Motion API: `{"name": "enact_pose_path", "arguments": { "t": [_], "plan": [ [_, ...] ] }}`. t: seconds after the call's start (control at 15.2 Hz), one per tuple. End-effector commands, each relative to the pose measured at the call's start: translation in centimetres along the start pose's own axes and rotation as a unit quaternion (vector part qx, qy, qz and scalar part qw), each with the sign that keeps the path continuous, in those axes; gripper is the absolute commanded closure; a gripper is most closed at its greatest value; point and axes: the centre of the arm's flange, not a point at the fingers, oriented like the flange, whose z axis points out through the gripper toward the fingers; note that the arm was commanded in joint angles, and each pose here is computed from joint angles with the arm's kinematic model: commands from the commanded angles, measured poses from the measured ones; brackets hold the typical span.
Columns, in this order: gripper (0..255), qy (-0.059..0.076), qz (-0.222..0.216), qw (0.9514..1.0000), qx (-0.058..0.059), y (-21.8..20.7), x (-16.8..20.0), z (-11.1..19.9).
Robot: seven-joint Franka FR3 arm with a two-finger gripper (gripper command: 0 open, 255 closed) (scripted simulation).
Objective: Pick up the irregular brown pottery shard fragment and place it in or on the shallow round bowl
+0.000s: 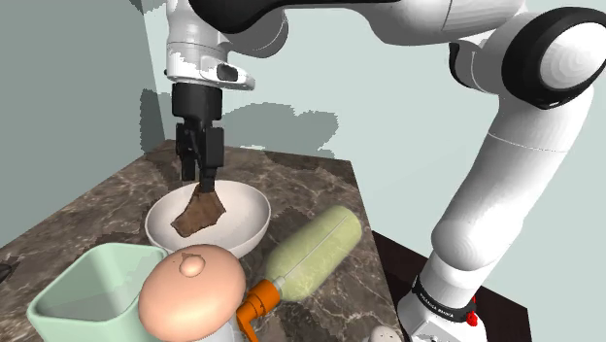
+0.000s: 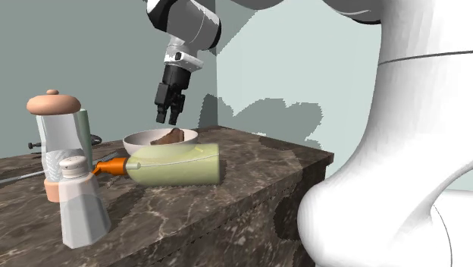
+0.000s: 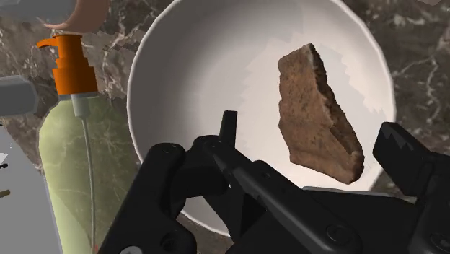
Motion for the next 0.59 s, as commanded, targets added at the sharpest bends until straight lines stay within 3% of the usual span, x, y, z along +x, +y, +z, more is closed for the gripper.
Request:
{"name": "enact_pose_path", "arguments": {
  "t": [0.0,0.53],
  "plan": [
    [0,-0.002,-0.004,0.9993,-0.037,-1.3,-0.6,1.3],
    [0,-0.002,-0.004,0.9993,-0.037,-1.0,-0.6,4.8]
  ]
}}
